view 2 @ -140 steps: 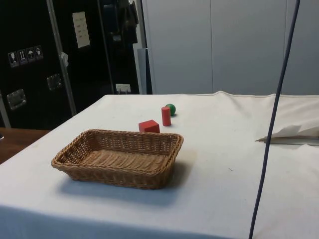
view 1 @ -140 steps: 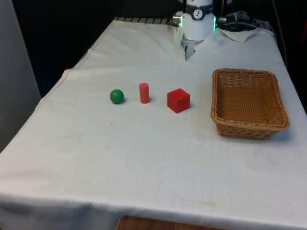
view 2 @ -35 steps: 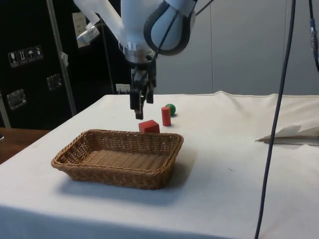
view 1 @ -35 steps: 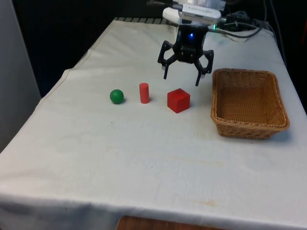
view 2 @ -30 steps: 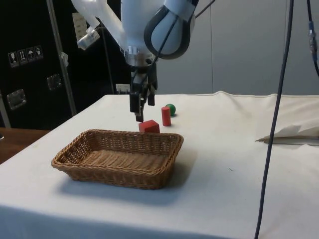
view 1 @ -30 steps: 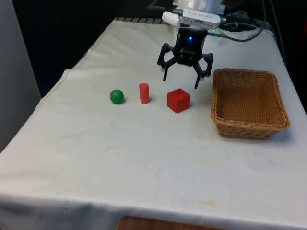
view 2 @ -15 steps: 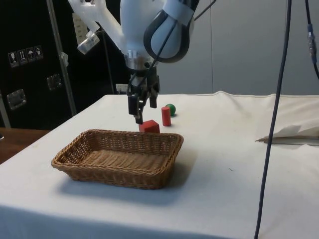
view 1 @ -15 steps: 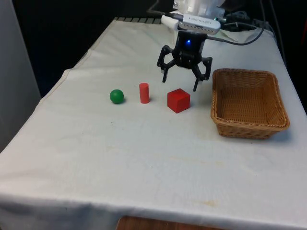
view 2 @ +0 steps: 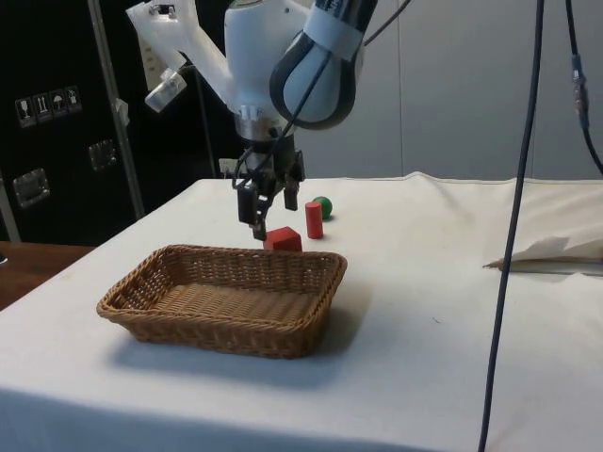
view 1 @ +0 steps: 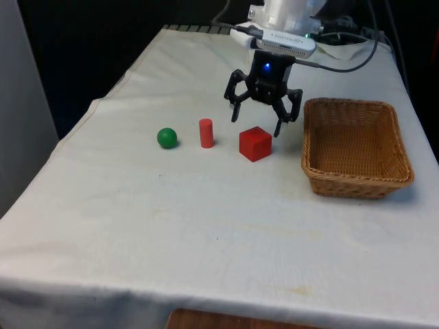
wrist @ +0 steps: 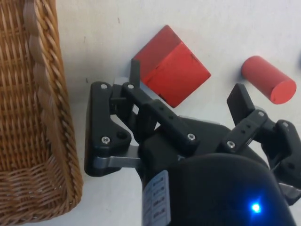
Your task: Pick up the object to the left of the cylinder and place it into the basket.
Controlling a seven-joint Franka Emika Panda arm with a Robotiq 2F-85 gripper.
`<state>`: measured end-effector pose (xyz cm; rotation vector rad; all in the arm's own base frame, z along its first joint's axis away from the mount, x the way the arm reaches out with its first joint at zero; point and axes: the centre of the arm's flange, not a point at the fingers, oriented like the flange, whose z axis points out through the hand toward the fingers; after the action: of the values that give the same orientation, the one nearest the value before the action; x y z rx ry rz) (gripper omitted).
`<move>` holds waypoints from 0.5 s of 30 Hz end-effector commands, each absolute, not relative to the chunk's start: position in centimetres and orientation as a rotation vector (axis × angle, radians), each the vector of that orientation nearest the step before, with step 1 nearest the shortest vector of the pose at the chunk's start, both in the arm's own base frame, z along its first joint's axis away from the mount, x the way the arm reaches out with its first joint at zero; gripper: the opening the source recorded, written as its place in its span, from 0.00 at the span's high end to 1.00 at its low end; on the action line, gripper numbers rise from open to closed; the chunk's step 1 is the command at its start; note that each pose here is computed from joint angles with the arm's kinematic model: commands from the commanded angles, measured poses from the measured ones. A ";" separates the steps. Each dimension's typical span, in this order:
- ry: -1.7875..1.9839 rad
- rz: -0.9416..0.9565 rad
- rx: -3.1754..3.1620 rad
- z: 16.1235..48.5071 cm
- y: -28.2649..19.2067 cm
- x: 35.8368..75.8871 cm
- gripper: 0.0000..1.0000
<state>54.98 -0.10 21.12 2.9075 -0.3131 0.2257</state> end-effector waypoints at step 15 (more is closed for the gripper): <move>-0.433 0.261 2.899 20.0 0.0 54.8 0.00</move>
<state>54.75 -0.05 20.07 2.8924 -0.4230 0.2468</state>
